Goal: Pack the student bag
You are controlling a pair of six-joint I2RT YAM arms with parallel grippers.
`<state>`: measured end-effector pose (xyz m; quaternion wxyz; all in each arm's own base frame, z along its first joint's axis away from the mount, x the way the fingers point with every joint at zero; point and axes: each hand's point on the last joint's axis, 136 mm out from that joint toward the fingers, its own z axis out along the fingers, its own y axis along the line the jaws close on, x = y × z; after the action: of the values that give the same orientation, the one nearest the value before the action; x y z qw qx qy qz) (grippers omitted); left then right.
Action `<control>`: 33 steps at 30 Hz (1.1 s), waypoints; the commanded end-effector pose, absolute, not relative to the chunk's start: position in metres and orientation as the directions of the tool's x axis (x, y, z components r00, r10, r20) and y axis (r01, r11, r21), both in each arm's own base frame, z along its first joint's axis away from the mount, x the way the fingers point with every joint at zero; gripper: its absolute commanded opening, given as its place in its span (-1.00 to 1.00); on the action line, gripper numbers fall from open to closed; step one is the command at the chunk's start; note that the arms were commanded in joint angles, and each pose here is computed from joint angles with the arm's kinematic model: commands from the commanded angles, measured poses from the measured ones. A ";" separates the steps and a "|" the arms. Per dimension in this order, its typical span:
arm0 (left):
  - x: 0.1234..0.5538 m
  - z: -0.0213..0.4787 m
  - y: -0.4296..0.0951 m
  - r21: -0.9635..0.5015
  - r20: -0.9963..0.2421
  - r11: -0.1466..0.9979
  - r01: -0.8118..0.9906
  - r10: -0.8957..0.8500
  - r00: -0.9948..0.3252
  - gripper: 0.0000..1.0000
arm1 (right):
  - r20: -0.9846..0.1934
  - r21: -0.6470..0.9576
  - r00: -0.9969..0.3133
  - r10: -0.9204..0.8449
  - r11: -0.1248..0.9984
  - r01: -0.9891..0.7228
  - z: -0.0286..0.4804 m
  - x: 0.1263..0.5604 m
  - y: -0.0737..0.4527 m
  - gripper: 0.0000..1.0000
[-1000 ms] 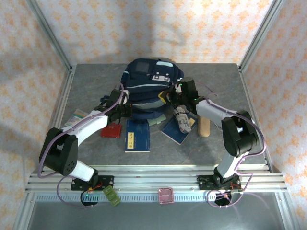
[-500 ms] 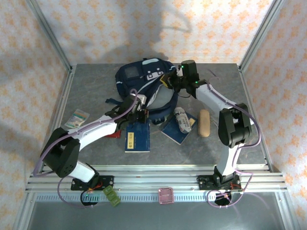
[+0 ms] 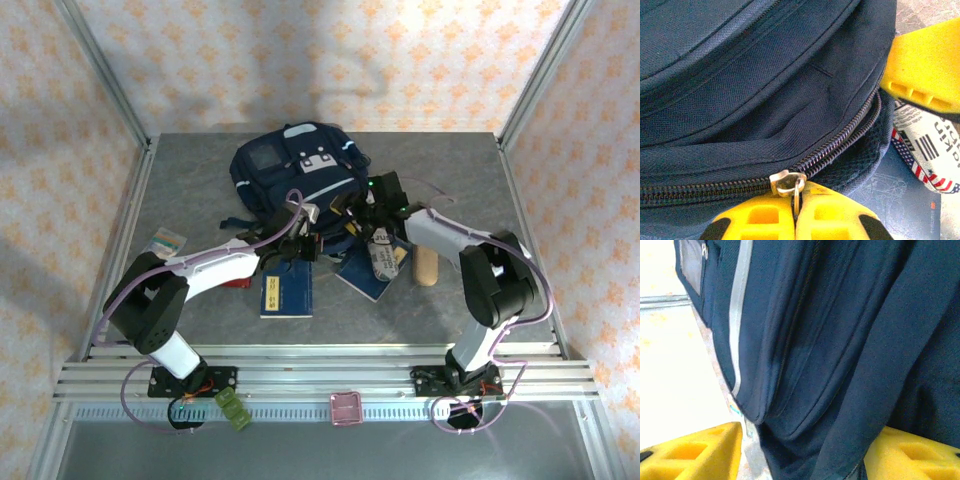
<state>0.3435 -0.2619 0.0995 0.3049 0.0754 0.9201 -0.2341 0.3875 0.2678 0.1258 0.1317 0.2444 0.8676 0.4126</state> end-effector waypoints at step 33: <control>0.346 0.083 -0.134 -0.172 -0.601 0.985 0.005 -0.101 -0.793 -1.00 | -0.100 0.842 -0.755 0.648 0.460 0.283 0.145 0.421 0.245 -1.00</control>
<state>0.3499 -0.1661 0.0914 0.3223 -0.0066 0.9347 -0.1496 0.3922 0.2679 0.1189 0.1433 0.2581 0.8497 0.4368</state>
